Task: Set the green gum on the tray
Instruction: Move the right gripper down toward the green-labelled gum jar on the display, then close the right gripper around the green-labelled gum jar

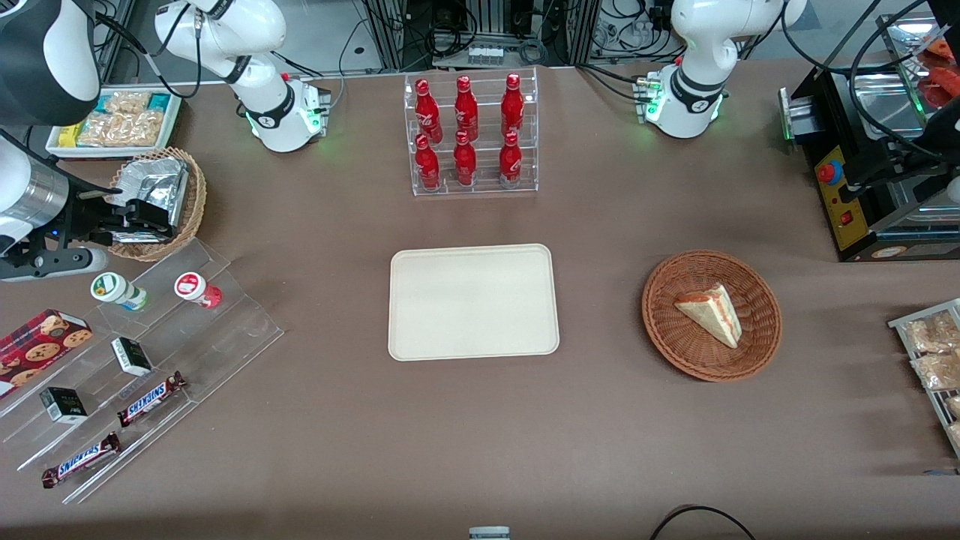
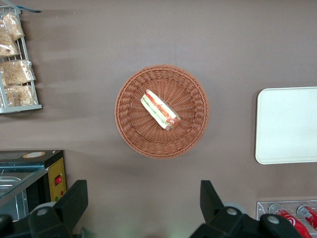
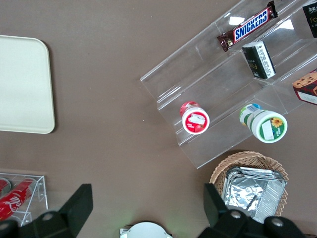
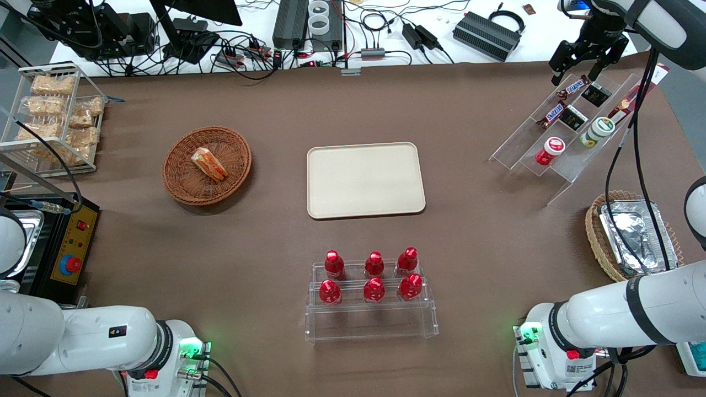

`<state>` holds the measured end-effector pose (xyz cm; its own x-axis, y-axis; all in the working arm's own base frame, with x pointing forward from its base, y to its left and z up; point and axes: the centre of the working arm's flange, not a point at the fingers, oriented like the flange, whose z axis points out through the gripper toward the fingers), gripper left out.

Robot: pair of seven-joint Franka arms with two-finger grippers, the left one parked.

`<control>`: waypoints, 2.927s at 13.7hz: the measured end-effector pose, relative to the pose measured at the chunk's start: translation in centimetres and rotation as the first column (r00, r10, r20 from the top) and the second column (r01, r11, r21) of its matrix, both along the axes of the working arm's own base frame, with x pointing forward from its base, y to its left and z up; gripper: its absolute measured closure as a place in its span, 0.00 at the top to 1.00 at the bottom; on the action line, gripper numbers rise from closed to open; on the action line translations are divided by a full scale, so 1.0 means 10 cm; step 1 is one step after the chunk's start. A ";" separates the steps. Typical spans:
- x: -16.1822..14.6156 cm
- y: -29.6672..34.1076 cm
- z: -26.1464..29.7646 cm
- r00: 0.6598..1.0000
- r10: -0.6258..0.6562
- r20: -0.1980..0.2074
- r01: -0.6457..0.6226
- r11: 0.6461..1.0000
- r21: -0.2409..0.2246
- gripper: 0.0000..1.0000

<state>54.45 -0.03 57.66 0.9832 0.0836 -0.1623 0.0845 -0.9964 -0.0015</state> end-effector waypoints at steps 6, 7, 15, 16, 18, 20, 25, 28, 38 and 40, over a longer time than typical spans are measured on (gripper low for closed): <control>0.04 -0.02 -0.09 1.000 -0.004 -0.012 0.004 1.000 -0.001 1.00; 0.06 -0.04 -0.14 1.000 -0.006 -0.012 0.006 1.000 -0.001 1.00; 0.10 -0.92 -0.86 0.954 0.296 0.044 -0.299 0.953 0.057 1.00; 0.10 -1.05 -0.93 0.930 0.363 0.056 -0.366 0.929 0.062 1.00; 0.08 -1.30 -1.08 0.874 0.480 0.075 -0.485 0.871 0.071 1.00; 0.07 -1.55 -1.23 0.821 0.565 0.085 -0.570 0.817 0.081 1.00; 0.10 -1.85 -1.52 0.778 0.619 0.105 -0.627 0.776 0.067 1.00; 0.11 -1.93 -1.67 0.781 0.616 0.102 -0.623 0.779 0.071 1.00; 0.02 -1.96 -2.00 0.787 0.607 0.107 -0.615 0.786 0.063 1.00; -0.01 -1.96 -2.03 0.787 0.607 0.108 -0.615 0.786 0.062 1.00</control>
